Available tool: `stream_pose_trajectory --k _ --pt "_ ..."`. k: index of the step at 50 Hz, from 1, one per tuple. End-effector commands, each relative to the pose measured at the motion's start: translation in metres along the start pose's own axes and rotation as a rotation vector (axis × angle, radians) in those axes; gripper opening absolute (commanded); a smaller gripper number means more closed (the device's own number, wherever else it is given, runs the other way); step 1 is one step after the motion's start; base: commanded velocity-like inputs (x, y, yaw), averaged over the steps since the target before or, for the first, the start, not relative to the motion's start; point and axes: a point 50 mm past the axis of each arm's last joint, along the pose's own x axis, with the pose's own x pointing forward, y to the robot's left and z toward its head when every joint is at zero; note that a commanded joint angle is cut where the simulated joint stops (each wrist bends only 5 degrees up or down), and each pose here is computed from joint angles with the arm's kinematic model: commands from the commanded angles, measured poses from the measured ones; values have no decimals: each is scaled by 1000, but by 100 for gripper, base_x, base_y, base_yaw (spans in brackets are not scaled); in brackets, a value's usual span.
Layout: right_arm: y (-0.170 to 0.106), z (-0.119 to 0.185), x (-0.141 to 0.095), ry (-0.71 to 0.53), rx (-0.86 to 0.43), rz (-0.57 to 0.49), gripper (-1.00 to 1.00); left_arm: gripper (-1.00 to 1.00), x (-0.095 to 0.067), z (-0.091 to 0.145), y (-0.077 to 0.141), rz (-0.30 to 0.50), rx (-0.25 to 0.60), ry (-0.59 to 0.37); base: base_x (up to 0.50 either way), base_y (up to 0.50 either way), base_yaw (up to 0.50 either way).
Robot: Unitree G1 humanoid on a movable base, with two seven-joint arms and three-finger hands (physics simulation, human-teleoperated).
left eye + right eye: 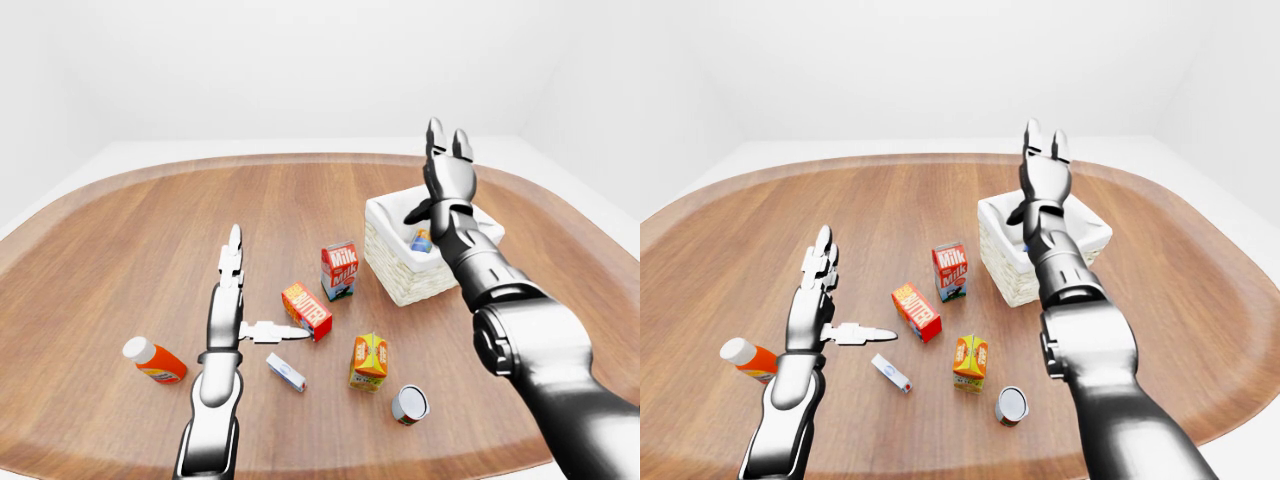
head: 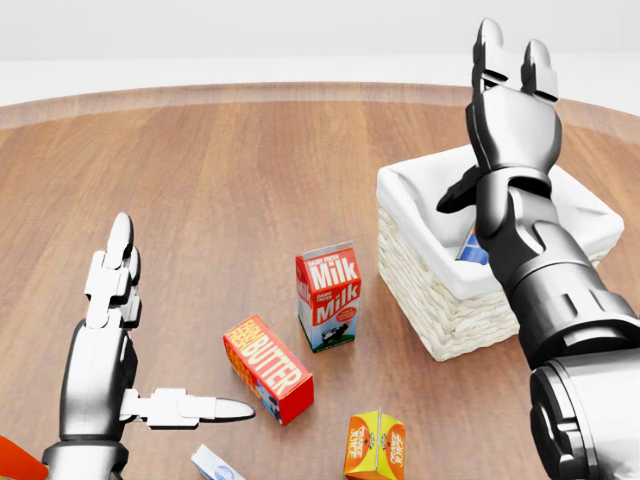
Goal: Pick up the alphabet soup and the tomato sauce, and put them in the basket.
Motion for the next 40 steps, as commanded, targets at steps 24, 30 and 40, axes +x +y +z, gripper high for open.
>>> stream_pose_trajectory --k 24,30,40 --pt "5 -15 -6 154 241 -20 100 100 1 0 0 4 2 -2 0 0 0" --pt "5 -18 -7 167 262 -26 100 100 0 0 0 5 3 -1 0 0 0" --pt "16 -23 -16 181 264 -1 100 100 0 -2 0 5 3 9 0 0 0"
